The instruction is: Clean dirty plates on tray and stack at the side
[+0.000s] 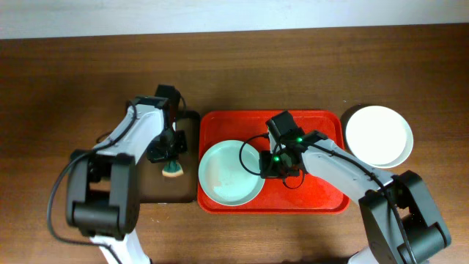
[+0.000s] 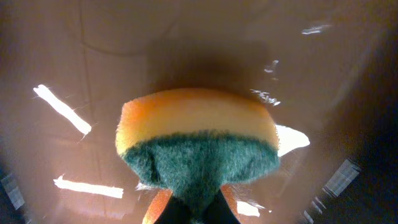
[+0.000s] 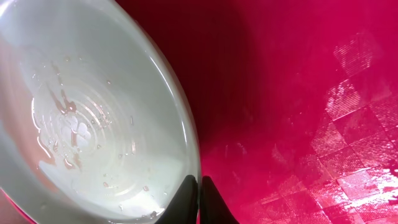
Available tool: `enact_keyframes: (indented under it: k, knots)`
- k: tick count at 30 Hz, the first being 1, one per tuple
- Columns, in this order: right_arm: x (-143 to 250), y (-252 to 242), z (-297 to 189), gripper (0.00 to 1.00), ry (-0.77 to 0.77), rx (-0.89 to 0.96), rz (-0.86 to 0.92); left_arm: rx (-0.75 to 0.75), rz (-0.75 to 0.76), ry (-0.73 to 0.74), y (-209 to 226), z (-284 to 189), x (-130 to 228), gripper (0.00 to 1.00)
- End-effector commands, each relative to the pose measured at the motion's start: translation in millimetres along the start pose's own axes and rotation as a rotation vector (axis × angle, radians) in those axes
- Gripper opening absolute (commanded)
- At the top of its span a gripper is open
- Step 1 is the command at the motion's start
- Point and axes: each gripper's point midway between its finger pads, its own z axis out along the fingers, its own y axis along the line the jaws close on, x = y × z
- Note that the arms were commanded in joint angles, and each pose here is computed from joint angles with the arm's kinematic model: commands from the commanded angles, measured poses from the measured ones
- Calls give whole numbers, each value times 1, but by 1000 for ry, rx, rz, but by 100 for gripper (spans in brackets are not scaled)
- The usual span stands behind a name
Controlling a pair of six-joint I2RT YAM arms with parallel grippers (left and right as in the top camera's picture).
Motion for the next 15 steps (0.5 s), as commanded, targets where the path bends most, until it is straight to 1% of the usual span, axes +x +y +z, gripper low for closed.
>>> enact_keyframes:
  k: [1,3,6,9,12,15]
  knots:
    - [2,5,0,5,-2,-11,-18,-29,4,48,4,20,3,0]
    - [2,5,0,5,-2,-11,-18,-26,5,39,3,14,2,0]
    - [2,5,0,5,-2,-11,-18,-3,3,-28,0,-13,-9,0]
    - [2,5,0,5,-3,-12,-18,51,4,-182,-6,-74,-22,0]
    - [1,6,0,5,-5,-13,-19,84,44,-271,-19,-106,-15,0]
    - [1,6,0,5,-8,-14,-20,94,109,-277,-43,-114,1,0]
